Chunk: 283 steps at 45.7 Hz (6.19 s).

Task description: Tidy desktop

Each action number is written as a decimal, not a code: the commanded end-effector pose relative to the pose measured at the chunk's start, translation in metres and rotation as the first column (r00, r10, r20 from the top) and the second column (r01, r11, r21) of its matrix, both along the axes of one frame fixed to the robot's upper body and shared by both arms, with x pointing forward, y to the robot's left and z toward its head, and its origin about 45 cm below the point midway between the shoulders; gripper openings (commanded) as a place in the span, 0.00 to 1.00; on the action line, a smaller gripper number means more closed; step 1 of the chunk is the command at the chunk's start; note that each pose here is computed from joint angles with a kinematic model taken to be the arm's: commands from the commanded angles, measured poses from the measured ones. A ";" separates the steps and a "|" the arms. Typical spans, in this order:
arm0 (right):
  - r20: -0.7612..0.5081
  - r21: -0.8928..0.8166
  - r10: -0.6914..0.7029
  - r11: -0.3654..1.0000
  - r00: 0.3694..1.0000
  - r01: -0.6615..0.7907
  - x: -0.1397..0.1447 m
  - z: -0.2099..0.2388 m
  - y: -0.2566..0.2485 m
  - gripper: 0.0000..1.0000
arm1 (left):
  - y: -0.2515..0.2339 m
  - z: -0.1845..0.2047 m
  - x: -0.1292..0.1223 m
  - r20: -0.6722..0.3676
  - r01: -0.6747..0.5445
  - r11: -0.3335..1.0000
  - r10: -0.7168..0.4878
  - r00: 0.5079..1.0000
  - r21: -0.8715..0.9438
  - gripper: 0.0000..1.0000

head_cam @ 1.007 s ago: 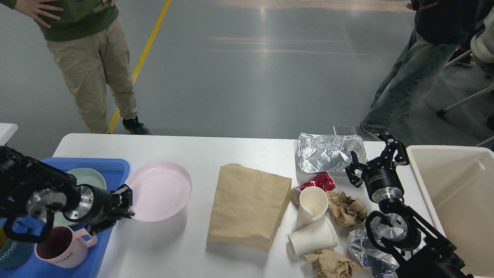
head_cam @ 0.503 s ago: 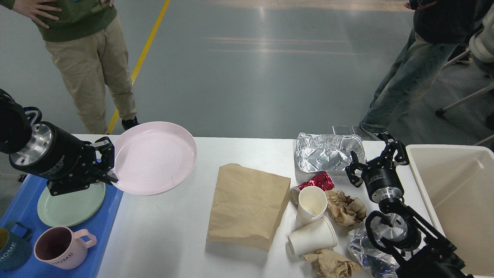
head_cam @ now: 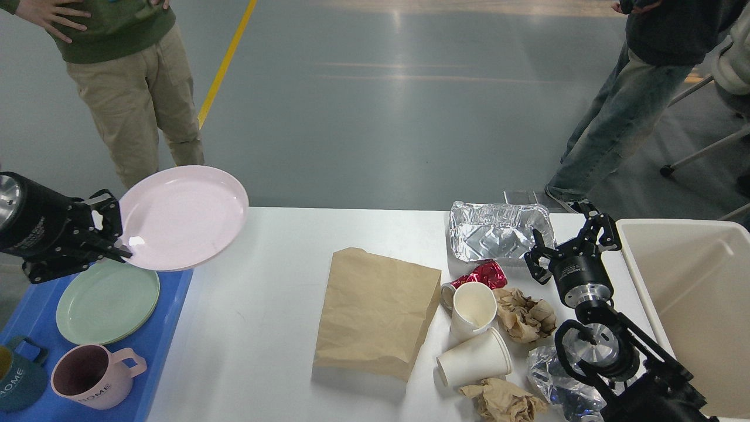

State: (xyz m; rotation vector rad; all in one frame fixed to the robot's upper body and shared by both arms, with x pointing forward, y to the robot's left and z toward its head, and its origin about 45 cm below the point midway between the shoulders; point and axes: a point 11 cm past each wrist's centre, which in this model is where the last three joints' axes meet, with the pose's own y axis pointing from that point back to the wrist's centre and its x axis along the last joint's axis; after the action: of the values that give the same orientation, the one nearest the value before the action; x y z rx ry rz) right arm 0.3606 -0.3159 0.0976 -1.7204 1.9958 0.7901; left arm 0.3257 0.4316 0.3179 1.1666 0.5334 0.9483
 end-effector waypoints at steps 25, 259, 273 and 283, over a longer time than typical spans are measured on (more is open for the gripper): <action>0.001 0.001 0.001 1.000 1.000 -0.001 0.000 0.000 0.000 1.00 | 0.132 -0.144 -0.002 0.003 -0.134 0.905 0.145 0.989 0.403 0.00; -0.001 0.000 -0.001 1.000 1.000 0.001 0.000 0.000 0.000 1.00 | -0.071 -0.205 0.005 -0.124 -0.032 -0.122 0.907 0.402 -0.992 0.97; -0.001 0.000 -0.001 1.000 1.000 0.001 0.000 0.000 0.000 1.00 | -0.072 -0.203 0.010 -0.126 -0.024 -0.128 0.908 0.398 -0.992 0.97; -0.001 0.000 -0.001 1.000 1.000 0.001 0.000 0.000 0.000 1.00 | -0.072 -0.203 0.010 -0.126 -0.023 -0.128 0.909 0.397 -0.992 0.97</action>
State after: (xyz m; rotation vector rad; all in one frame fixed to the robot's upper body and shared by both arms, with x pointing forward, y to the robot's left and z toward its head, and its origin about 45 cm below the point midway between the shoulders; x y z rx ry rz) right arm 0.3605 -0.3163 0.0972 -1.7197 1.9978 0.7905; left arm 0.3353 0.3593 0.1146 -0.9083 0.8486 1.3006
